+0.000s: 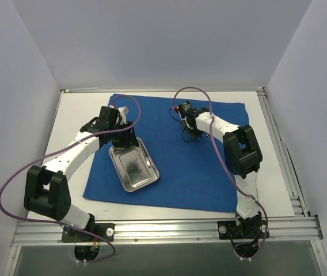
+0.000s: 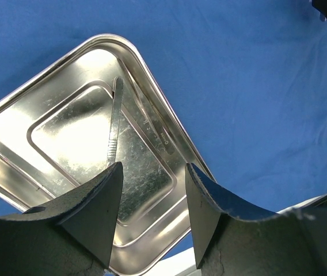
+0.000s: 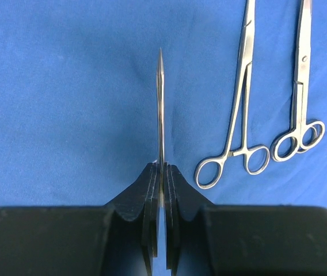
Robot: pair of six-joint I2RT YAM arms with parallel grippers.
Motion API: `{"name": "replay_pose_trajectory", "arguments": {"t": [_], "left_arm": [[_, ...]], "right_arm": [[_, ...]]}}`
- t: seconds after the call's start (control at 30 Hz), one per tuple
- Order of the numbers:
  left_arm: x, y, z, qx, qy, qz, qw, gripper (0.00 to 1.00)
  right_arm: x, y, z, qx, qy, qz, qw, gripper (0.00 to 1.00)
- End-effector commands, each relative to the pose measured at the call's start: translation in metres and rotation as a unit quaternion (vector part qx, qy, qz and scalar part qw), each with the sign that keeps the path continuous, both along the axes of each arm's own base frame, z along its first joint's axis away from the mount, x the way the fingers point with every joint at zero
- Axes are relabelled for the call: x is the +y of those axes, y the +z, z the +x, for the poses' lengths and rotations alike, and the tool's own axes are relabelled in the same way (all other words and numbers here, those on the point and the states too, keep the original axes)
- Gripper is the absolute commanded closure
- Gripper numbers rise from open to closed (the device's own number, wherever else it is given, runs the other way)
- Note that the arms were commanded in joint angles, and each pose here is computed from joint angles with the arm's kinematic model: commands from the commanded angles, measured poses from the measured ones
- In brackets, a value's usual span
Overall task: Open and lay out the surgical kit
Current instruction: Place the medical item in the surgical kit.
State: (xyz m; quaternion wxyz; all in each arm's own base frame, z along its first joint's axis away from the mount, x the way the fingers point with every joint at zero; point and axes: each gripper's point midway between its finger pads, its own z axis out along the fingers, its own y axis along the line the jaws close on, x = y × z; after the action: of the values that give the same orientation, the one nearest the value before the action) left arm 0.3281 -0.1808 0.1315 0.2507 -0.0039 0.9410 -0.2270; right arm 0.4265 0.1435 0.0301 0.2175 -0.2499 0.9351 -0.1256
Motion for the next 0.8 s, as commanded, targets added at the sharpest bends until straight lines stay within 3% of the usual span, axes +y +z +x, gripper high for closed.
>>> {"name": "replay_pose_trajectory", "arguments": {"t": [0.0, 0.53, 0.77], "left_arm": [[-0.004, 0.002, -0.001, 0.002, -0.014, -0.005, 1.0, 0.44], [-0.005, 0.002, -0.001, 0.004, -0.018, -0.01, 1.0, 0.43], [-0.006, -0.008, 0.0, 0.019, -0.016, -0.005, 1.0, 0.41]], "right_arm": [[-0.01, -0.009, -0.008, 0.022, -0.001, -0.027, 0.999, 0.95], [-0.011, -0.015, -0.01, 0.029, -0.002, -0.035, 0.999, 0.68], [0.005, 0.036, 0.003, -0.039, -0.009, 0.027, 0.999, 0.62]]}}
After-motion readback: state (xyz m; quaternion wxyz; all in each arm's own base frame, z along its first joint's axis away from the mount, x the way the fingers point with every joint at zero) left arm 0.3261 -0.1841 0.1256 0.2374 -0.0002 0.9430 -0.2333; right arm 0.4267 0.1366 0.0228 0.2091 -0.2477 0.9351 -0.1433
